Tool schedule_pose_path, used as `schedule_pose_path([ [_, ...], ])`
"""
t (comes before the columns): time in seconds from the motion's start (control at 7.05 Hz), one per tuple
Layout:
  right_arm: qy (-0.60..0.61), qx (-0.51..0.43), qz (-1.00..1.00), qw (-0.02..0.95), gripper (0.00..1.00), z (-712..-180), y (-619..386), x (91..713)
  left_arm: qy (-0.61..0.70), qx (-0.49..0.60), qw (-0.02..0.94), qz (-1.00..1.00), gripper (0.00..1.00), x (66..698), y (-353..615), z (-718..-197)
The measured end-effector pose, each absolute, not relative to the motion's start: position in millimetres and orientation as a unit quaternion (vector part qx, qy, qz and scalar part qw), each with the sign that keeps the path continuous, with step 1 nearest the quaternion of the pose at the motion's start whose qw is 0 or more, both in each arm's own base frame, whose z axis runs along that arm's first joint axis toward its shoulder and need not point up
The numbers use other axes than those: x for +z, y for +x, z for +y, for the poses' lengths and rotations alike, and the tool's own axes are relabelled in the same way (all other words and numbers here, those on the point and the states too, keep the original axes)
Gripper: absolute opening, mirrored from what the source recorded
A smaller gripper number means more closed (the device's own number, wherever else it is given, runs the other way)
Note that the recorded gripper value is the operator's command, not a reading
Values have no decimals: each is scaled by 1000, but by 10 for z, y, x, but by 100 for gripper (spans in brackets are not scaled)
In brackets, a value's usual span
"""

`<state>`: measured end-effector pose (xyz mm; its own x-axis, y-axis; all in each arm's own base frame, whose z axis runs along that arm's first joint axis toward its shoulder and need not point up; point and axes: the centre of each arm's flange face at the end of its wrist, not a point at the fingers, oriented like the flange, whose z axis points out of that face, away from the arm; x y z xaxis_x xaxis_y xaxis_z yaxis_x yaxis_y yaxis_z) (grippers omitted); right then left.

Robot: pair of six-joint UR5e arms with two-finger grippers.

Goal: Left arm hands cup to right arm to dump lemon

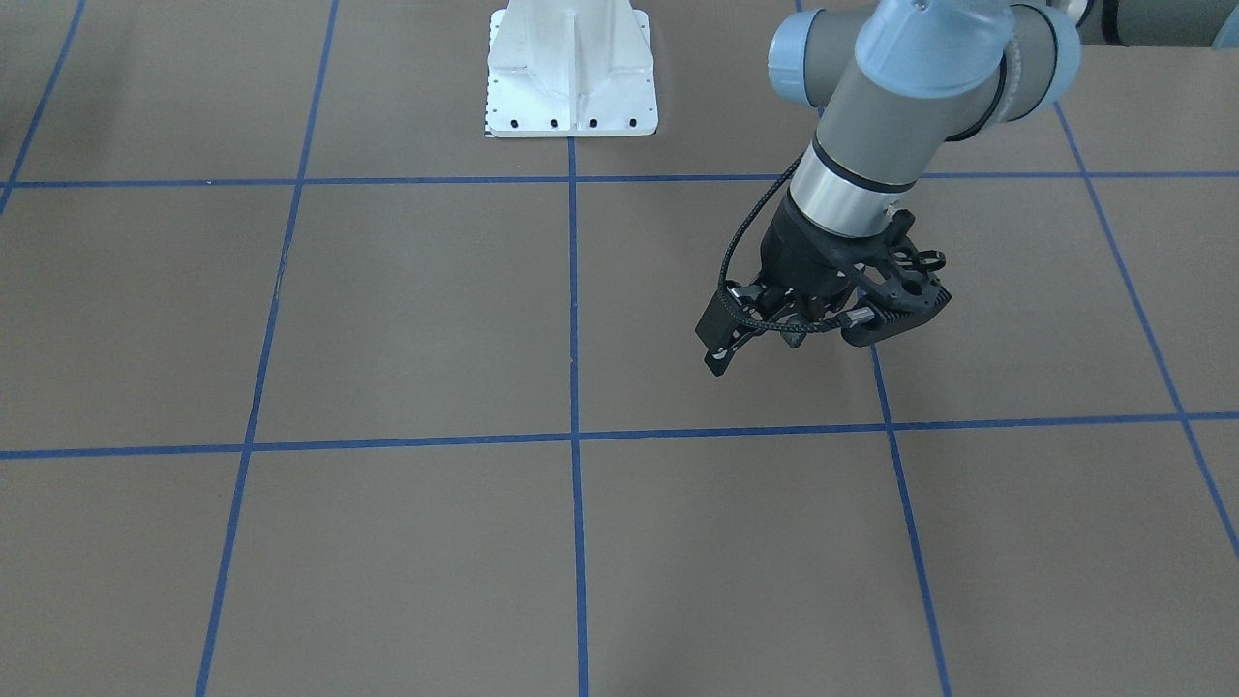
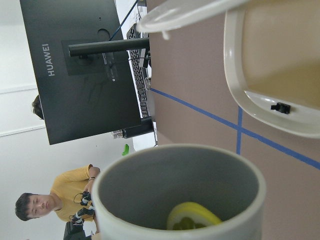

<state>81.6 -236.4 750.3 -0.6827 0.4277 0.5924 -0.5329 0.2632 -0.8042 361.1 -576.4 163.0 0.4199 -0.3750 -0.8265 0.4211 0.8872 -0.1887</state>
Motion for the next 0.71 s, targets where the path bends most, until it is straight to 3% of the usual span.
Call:
schedule_pose_path([
  [0.71,35,634,-681,363,0,-2602,981,7676,38,-232,843,483,100,1548,3632,-5795],
])
